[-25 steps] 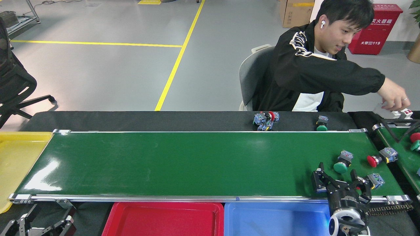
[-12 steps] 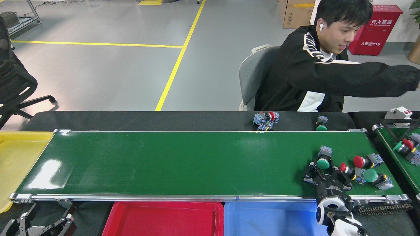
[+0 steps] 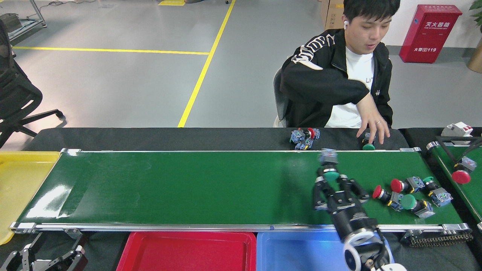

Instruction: Pick switch part from conveyor to tray

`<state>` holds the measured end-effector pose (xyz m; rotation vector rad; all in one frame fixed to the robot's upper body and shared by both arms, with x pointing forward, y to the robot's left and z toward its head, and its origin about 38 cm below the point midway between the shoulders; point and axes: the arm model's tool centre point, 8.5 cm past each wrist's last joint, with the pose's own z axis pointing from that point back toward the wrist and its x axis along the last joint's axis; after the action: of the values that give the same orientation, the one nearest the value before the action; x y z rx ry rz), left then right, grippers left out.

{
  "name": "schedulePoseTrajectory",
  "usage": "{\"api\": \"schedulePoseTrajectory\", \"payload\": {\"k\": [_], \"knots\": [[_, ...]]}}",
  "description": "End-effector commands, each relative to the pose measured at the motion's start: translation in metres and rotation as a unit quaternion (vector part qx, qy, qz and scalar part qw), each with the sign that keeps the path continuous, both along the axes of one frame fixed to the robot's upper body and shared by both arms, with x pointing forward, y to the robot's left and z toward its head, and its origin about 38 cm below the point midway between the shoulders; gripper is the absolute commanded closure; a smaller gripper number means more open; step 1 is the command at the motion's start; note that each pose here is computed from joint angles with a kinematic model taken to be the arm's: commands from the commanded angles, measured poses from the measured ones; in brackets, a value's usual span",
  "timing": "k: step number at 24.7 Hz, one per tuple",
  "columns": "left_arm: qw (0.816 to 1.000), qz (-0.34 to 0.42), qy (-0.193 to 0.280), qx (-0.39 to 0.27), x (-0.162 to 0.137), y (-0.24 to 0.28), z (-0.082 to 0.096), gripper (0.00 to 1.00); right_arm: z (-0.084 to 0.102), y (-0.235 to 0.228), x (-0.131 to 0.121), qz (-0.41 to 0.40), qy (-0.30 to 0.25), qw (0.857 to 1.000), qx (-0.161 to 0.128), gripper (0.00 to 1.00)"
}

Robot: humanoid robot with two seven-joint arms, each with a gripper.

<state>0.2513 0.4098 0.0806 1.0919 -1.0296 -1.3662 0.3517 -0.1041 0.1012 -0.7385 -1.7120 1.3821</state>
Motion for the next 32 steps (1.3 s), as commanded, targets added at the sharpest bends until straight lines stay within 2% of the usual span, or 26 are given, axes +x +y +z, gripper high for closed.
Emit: {"api": "schedulePoseTrajectory", "payload": {"k": [1, 4, 5, 6, 7, 8, 12, 15, 18, 20, 22, 24, 25, 27, 32], "knots": [[1.0, -0.002, -0.009, 0.006, 0.002, 0.002, 0.006, 0.0, -0.001, 0.025, -0.02, 0.059, -0.006, 0.998, 0.004, 0.89], [1.0, 0.0, -0.01, 0.0, 0.001, 0.001, 0.005, 0.0, -0.028, 0.048, -0.061, 0.142, 0.022, 0.99, -0.009, 0.83], [1.0, 0.001, -0.012, -0.002, 0.0, 0.001, 0.005, 0.0, -0.034, 0.049, -0.071, 0.167, 0.028, 0.985, -0.014, 0.79], [1.0, 0.003, -0.019, -0.007, 0.0, 0.002, 0.007, 0.0, -0.039, 0.048, -0.078, 0.18, 0.032, 0.983, -0.017, 0.68], [1.0, 0.0, -0.022, -0.017, 0.0, 0.0, 0.007, 0.0, -0.042, 0.048, -0.081, 0.181, 0.037, 0.983, -0.018, 0.4], [0.999, -0.002, -0.027, -0.022, 0.0, 0.0, 0.008, 0.0, -0.043, 0.049, -0.082, 0.179, 0.041, 0.983, -0.017, 0.03], [1.0, -0.002, -0.025, -0.018, 0.0, -0.002, 0.008, 0.0, -0.04, 0.05, -0.078, 0.179, 0.039, 0.983, -0.021, 0.03], [1.0, 0.004, -0.001, 0.007, -0.003, 0.0, 0.002, 0.0, -0.032, 0.05, -0.068, 0.161, 0.033, 0.986, -0.018, 0.05], [1.0, 0.004, 0.006, 0.017, -0.005, 0.0, -0.001, 0.0, -0.001, 0.011, -0.02, 0.006, 0.012, 1.0, 0.012, 0.06], [1.0, 0.002, 0.007, 0.018, -0.004, -0.001, -0.002, 0.0, 0.006, -0.02, -0.001, -0.087, 0.016, 0.996, 0.021, 0.06], [1.0, 0.002, 0.007, 0.017, -0.005, -0.001, -0.002, 0.0, 0.008, -0.047, 0.007, -0.152, 0.019, 0.988, 0.023, 0.06], [1.0, 0.005, 0.009, 0.016, -0.007, 0.0, -0.003, 0.0, 0.003, -0.073, 0.005, -0.193, 0.026, 0.981, 0.015, 0.05], [1.0, 0.008, 0.012, 0.016, -0.01, 0.002, -0.004, 0.0, -0.002, -0.082, -0.003, -0.201, 0.031, 0.979, 0.01, 0.05], [1.0, 0.012, 0.016, 0.017, -0.014, 0.003, -0.006, 0.0, -0.025, -0.097, -0.03, -0.211, 0.051, 0.976, -0.007, 0.04], [1.0, 0.014, 0.017, 0.016, -0.016, 0.005, -0.007, 0.0, -0.049, -0.123, -0.065, -0.218, 0.045, 0.974, -0.04, 0.04]]}}
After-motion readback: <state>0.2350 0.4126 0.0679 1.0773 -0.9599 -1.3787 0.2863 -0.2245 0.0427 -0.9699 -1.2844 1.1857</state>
